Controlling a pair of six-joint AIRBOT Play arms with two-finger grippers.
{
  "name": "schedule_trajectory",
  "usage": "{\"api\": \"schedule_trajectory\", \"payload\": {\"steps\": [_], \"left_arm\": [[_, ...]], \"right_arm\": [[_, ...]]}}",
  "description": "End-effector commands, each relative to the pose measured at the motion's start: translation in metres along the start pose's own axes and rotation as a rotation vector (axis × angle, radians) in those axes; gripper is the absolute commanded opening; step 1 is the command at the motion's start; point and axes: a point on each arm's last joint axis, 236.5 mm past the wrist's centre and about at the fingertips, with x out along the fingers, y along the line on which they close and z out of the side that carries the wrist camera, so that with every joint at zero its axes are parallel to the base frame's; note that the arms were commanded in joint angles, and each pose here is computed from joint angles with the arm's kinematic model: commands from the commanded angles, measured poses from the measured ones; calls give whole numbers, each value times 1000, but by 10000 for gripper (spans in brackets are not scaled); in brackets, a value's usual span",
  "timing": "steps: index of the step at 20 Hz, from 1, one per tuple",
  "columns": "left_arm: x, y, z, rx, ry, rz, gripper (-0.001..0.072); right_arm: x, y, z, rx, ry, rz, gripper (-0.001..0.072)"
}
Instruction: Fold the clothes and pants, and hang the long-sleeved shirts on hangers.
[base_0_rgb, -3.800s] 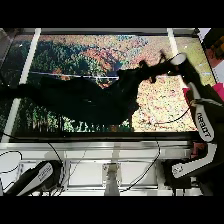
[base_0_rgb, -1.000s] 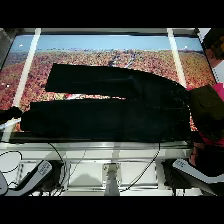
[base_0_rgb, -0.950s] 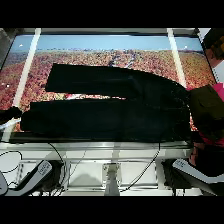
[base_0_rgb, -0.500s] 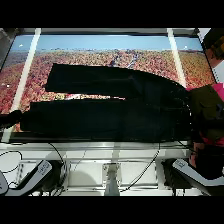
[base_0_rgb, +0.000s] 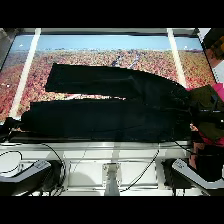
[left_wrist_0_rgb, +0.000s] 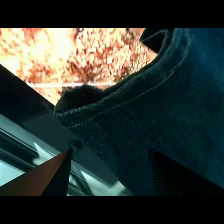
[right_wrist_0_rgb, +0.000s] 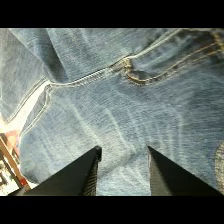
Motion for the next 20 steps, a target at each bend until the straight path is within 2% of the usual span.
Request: {"api": "schedule_trajectory", "payload": {"steps": [1, 2, 9, 11, 14, 15, 16, 17, 18, 20], "left_arm": [[18, 5, -18, -27, 85, -64, 552], [23, 7, -21, -34, 102, -70, 551], [44, 22, -12, -73, 83, -53, 546], [50, 16, -2, -120, 47, -95, 502], [53, -4, 14, -138, -5, -190, 221], [52, -12, 15, -117, -9, -214, 68], [52, -21, 15, -94, -6, -243, 18], [51, -32, 13, -81, 6, -284, 17], [48, -43, 10, -70, 21, -324, 16], [44, -60, 6, -41, 34, -364, 15]], "right_arm": [[3, 5, -1, -10, 5, 10, 490], [3, 6, -2, -10, 7, 11, 573], [2, 8, -5, -8, 21, 24, 572], [2, 11, -4, -5, 16, 37, 572], [2, 12, -2, -5, 7, 37, 572], [2, 11, 0, -6, -1, 35, 571], [0, 13, 2, -12, -5, 34, 540], [-1, 14, 4, -20, -10, 29, 498], [-3, 13, 5, -35, -12, 22, 393], [-9, -5, 0, -48, 2, -45, 367]]}}
